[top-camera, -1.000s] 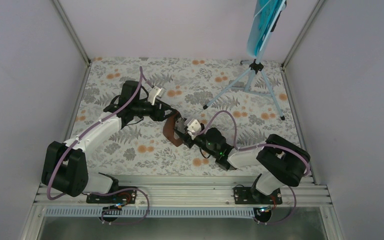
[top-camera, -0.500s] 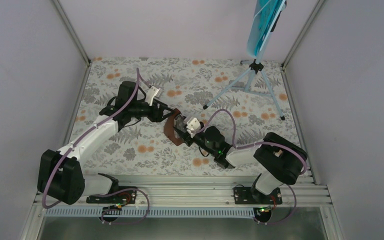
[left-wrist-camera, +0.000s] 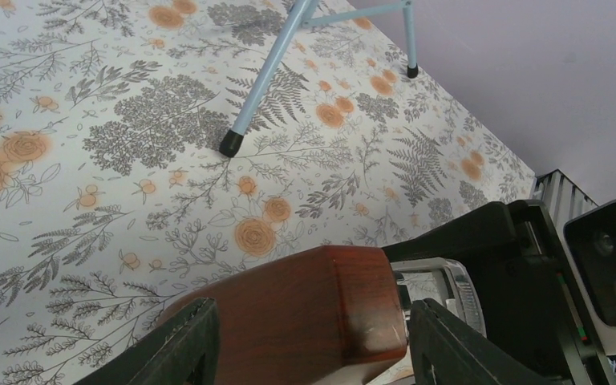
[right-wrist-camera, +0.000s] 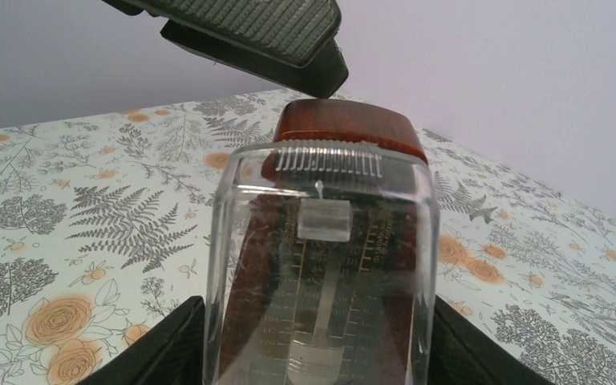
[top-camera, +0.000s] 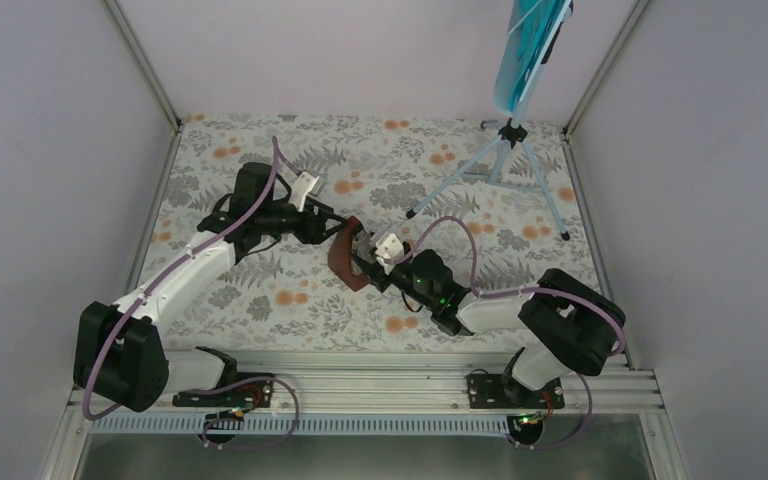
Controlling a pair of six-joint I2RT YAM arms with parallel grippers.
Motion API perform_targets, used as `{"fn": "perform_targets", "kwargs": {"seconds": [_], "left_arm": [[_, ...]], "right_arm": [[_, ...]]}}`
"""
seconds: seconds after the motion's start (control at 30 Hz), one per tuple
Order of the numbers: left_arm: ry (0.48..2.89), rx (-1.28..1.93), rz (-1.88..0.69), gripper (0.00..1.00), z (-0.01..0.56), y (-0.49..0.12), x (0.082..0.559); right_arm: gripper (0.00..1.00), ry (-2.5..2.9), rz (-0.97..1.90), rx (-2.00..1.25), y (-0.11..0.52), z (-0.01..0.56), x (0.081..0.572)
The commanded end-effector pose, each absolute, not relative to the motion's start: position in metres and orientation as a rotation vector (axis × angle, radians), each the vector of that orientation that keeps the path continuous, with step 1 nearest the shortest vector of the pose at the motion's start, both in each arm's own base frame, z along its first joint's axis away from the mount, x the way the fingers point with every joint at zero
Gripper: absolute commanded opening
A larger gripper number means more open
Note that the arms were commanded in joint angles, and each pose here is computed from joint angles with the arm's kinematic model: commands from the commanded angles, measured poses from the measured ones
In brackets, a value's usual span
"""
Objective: Pack up the instrument practice props
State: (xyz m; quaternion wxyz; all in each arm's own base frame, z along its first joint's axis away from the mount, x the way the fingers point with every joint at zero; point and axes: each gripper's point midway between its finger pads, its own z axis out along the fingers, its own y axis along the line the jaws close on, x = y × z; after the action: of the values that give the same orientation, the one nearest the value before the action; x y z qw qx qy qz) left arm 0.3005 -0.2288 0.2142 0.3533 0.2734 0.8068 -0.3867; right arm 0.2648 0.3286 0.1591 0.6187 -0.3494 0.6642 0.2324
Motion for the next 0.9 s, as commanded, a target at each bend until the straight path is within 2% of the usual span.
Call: {"fn": "perform_targets", "kwargs": {"seconds": [0.0,0.87], "left_arm": [[2.071,0.713,-0.977,0.60,0.217,-0.225,0.299],[2.080,0.715,-0.982,0.61,0.214,-0.225,0.300]], "right_arm": [[0.50,1.504,0.512,-0.807,0.326,0.167,0.269],[0.49,1.495,0.611,-0.778,0.333,0.170,0.269]]}}
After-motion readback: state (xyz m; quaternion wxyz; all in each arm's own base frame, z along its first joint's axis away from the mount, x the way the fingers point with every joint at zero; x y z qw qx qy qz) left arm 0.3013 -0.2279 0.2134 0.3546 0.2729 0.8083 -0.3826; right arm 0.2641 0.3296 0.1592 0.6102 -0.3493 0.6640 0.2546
